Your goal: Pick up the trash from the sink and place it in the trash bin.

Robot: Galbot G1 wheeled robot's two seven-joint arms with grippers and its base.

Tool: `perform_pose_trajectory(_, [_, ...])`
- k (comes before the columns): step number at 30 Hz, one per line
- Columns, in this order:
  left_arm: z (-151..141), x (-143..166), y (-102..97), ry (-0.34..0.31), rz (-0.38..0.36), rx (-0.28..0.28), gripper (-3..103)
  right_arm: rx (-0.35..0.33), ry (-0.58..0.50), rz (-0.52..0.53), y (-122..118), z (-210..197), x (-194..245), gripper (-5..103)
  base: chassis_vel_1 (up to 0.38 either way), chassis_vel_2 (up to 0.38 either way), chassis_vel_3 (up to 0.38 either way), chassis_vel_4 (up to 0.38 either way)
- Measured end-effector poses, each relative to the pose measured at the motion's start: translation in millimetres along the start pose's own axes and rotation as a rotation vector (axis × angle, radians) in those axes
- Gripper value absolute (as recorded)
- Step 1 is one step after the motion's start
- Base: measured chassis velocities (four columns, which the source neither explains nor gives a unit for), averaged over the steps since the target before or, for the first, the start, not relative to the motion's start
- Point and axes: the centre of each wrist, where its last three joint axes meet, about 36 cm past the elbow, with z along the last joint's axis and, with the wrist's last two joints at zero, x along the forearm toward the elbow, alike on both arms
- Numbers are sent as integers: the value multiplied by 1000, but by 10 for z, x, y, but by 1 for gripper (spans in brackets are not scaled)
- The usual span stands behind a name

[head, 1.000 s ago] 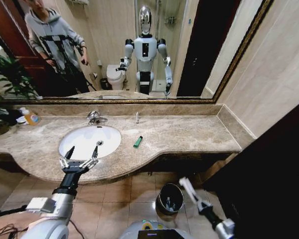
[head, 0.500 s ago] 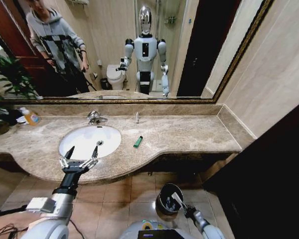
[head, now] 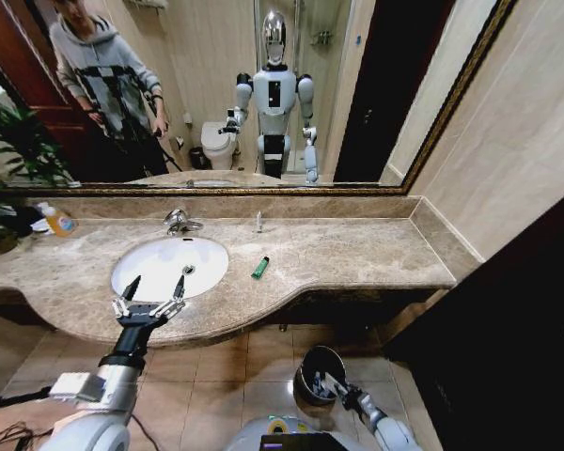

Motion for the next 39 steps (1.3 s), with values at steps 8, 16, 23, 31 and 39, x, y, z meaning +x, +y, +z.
perform_pose_trajectory(8, [0, 0, 0, 0, 0, 0, 100, -65, -62, 46, -98, -17, 217, 70, 0, 0, 0, 0])
perform_pose_trajectory(16, [0, 0, 0, 0, 0, 0, 100, -113, -174, 108, -170, -204, 482, 99, 0, 0, 0, 0])
perform_pose_trajectory(23, [0, 0, 0, 0, 0, 0, 100, -264, -373, 367, -256, -557, 1451, 100, 0, 0, 0, 0])
perform_pose_trajectory(31, [0, 0, 0, 0, 0, 0, 100, -376, -591, 628, -422, -1347, 2368, 100, 0, 0, 0, 0])
perform_pose_trajectory(39, [0, 0, 0, 0, 0, 0, 100, -295, -845, 475, -576, -2657, 2251, 100, 0, 0, 0, 0])
